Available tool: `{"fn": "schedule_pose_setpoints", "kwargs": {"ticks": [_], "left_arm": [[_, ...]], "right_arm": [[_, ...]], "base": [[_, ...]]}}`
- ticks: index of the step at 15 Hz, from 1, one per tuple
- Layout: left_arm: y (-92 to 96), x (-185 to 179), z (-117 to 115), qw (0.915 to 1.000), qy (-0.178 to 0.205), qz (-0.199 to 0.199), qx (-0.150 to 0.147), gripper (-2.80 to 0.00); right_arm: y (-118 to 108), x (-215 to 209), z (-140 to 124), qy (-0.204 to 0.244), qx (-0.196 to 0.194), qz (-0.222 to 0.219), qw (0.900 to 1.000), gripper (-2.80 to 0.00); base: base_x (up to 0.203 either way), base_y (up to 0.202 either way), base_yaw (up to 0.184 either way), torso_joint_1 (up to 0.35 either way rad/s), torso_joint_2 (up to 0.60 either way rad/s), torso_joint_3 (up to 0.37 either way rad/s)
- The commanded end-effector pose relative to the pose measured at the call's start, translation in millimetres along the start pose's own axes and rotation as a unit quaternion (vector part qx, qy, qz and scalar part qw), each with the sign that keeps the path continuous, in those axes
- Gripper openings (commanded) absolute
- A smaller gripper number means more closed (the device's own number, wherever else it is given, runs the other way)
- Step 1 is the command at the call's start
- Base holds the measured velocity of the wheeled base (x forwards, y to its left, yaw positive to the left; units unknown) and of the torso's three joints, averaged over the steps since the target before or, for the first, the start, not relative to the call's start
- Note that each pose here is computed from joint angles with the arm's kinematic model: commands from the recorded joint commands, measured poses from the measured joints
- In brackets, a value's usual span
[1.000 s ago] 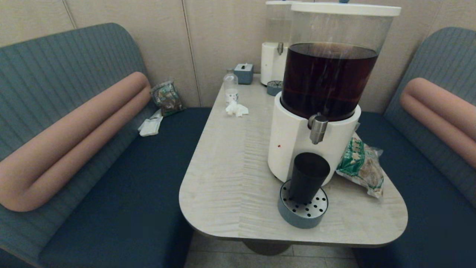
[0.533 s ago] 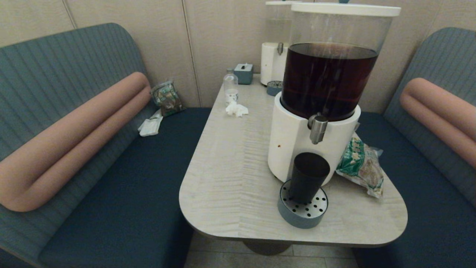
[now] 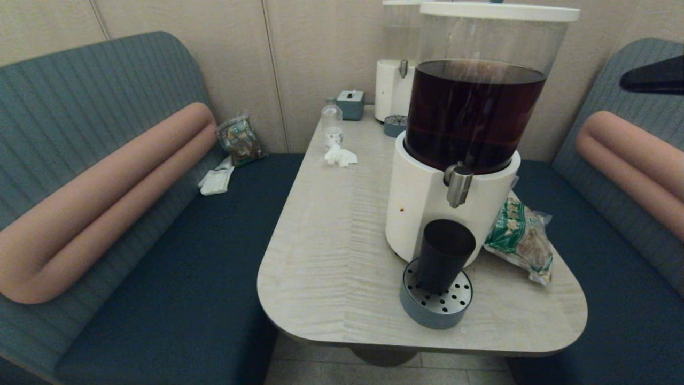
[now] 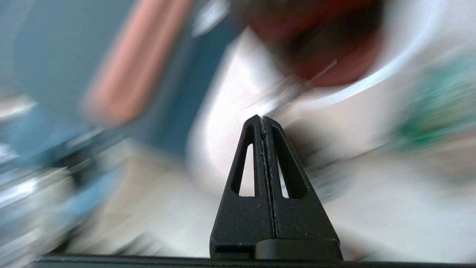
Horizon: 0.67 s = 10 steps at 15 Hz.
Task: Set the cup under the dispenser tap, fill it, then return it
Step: Turn on the faucet
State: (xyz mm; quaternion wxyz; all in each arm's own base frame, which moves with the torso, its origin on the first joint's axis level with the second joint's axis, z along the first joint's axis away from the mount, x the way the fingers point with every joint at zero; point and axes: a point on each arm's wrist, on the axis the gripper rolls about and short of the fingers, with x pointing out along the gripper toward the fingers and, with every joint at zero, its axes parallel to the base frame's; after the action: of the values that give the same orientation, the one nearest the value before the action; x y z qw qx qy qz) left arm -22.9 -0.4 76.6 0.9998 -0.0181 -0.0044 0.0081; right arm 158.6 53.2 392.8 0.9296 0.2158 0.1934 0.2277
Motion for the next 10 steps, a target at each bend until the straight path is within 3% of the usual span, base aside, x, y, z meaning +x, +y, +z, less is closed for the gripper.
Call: {"fn": "schedule_pose_setpoints", "kwargs": {"ticks": [1,4,7,10], "left_arm": [[0.0,0,0,1.0,0.001,0.0,0.0,-2.8],[0.0,0,0,1.0,0.0,0.0,0.0,-2.8],[0.0,0,0,1.0,0.0,0.0,0.0,-2.8],[0.0,0,0,1.0,0.0,0.0,0.0,-2.8]], "right_arm": [[-13,39,-10,0.091,0.059,0.052,0.993,-2.8],[-26,44,-19,0.089,0.069,0.084,0.99,-2.8],[-35,39,-30,0.088,0.063,0.083,0.991,-2.8],[-39,40,-30,0.066,-0.015,0.062,0.996,-2.8]], "base": [[0.0,0.0,0.0,0.0,0.0,0.0],[0.0,0.0,0.0,0.0,0.0,0.0],[0.0,0.0,0.0,0.0,0.0,0.0],[0.0,0.0,0.0,0.0,0.0,0.0]]}}
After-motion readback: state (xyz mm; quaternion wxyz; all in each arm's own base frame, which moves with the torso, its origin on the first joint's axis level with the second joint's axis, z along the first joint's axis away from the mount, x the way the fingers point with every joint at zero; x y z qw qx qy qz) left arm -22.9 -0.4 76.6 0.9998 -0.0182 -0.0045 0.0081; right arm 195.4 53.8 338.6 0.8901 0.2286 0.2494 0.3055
